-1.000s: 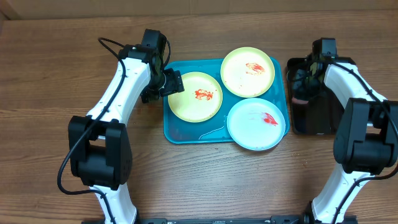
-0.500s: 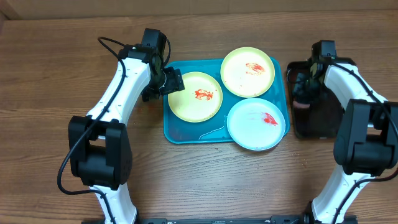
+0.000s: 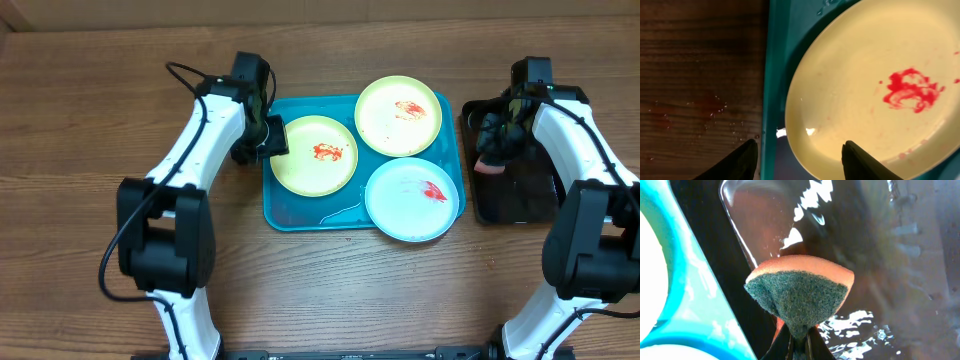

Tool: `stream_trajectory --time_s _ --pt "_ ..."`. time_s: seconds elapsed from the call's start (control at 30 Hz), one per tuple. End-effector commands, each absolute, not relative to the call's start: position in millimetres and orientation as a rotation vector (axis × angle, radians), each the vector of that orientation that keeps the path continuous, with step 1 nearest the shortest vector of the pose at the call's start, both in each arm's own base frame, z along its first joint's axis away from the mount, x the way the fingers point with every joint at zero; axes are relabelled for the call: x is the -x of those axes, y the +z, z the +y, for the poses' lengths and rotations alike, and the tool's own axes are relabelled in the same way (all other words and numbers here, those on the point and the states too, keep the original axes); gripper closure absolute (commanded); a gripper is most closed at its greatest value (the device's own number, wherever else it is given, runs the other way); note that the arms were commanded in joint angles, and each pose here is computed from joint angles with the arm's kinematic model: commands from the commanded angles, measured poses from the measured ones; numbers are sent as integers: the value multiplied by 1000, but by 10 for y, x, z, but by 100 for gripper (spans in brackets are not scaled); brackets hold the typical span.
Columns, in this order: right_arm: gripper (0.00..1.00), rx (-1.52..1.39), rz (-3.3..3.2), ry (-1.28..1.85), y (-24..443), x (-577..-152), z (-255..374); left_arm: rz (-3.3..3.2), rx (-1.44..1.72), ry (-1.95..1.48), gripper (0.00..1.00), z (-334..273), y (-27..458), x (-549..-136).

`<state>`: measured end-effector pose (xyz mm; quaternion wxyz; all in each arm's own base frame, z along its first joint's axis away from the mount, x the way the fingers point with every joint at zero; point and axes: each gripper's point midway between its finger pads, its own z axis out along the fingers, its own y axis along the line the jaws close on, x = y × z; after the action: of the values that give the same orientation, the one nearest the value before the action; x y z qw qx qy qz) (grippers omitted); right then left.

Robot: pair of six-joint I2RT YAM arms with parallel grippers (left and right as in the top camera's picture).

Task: Clean dirty plates on tray and stack at the side

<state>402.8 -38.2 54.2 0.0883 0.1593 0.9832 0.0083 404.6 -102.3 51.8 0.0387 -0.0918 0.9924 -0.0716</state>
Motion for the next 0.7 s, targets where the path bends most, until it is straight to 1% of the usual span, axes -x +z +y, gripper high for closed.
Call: stream_trajectory --time_s 0.0,0.1,0.13,0.53,0.67 --pt "96 -477 2869 37 727 -4127 -397 3113 255 -207 47 -1018 241 -3971" --pt "96 -477 2873 37 724 -4117 -395 3132 257 -239 57 -1063 135 -3969" --pt "96 -478 2873 37 723 -4116 -396 3136 258 -251 59 -1078 103 -3971" --pt "96 -478 2874 37 723 -4115 -395 3116 252 -291 68 -1125 105 -4024" --pt "96 -477 2876 37 723 -4109 -394 3117 256 -226 86 -1054 85 -4022"
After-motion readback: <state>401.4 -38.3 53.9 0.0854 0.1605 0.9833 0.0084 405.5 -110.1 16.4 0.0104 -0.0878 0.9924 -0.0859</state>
